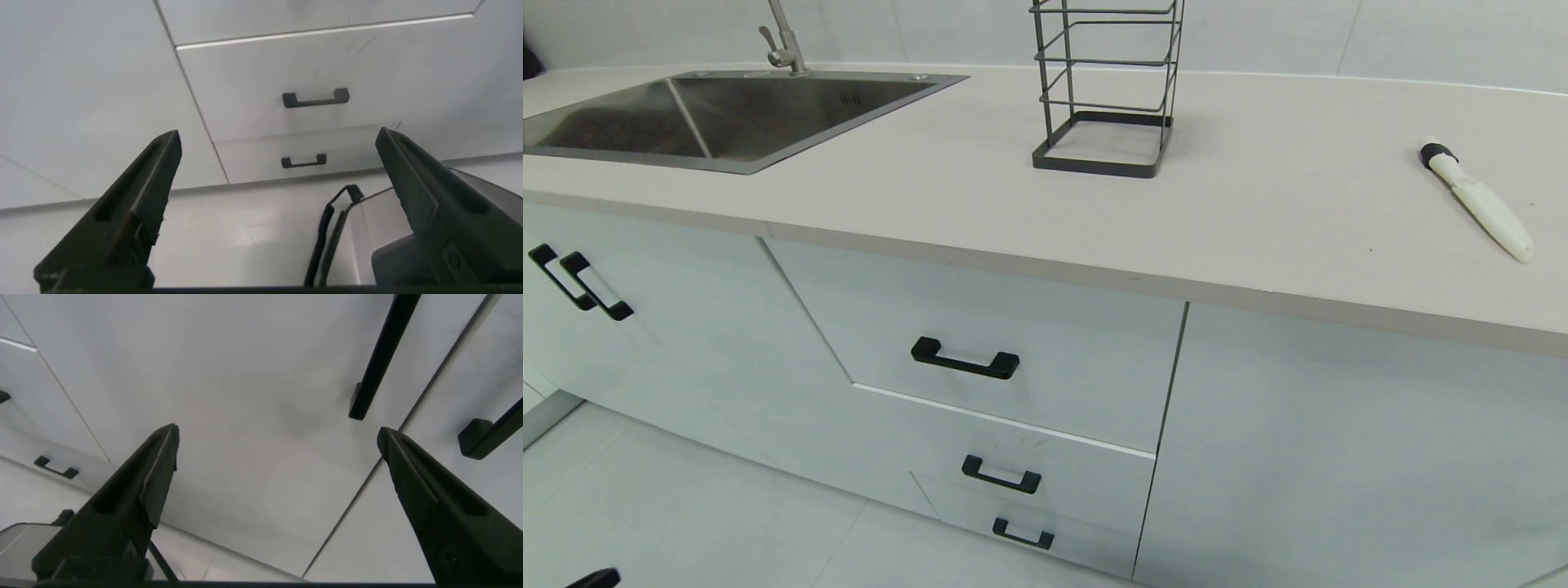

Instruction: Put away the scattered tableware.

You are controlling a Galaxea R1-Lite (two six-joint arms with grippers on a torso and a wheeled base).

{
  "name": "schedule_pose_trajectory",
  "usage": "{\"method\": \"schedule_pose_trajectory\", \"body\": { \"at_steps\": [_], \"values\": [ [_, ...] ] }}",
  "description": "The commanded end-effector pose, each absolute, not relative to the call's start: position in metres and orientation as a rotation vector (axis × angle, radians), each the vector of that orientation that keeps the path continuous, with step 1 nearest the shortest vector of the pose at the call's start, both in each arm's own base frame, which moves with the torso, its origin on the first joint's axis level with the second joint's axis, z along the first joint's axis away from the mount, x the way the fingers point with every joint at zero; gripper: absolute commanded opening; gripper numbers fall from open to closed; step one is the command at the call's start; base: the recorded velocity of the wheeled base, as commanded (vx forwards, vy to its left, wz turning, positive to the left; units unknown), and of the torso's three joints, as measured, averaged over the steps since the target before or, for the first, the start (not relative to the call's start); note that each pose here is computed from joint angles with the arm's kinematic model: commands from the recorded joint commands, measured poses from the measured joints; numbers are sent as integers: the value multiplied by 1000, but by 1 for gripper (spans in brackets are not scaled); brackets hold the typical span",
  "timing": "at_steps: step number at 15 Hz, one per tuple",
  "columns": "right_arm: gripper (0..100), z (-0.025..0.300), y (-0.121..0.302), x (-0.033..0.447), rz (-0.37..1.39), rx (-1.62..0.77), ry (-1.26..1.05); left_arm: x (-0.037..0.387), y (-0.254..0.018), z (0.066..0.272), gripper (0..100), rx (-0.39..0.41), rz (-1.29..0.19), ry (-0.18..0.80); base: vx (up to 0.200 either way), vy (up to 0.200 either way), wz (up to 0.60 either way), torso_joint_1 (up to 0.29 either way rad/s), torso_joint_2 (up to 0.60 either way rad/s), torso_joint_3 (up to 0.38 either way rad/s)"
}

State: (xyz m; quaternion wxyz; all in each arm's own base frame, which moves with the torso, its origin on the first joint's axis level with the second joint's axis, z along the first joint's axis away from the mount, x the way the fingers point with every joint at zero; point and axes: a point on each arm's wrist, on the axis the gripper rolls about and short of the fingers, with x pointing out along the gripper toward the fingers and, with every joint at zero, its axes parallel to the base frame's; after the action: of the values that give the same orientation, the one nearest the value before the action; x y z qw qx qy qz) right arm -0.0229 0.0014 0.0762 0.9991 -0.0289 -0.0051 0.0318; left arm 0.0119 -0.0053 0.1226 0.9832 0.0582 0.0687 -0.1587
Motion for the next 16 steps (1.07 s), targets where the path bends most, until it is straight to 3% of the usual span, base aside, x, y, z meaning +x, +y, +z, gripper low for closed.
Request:
{"method": "schedule_pose_trajectory", "body": {
  "at_steps": [1,5,8,11,16],
  "values": [
    [100,76,1,-23,64,-52,-8,-25,0,113,100,116,-261,-34,0,0,0,0,0,0],
    [100,76,1,-23,60,-42,-7,-16,-2,82,100,81,-190,32,0,0,0,0,0,0],
    [100,76,1,-23,52,-28,-7,-23,-3,80,100,85,-135,-45,0,0,0,0,0,0],
    [100,76,1,-23,49,-25,-7,-23,1,76,100,63,45,-6,0,0,-600,4,2,2],
    [100,76,1,-23,46,-23,-7,-23,1,76,100,-6,49,-3,0,0,-480,-1,2,4]
  ]
}}
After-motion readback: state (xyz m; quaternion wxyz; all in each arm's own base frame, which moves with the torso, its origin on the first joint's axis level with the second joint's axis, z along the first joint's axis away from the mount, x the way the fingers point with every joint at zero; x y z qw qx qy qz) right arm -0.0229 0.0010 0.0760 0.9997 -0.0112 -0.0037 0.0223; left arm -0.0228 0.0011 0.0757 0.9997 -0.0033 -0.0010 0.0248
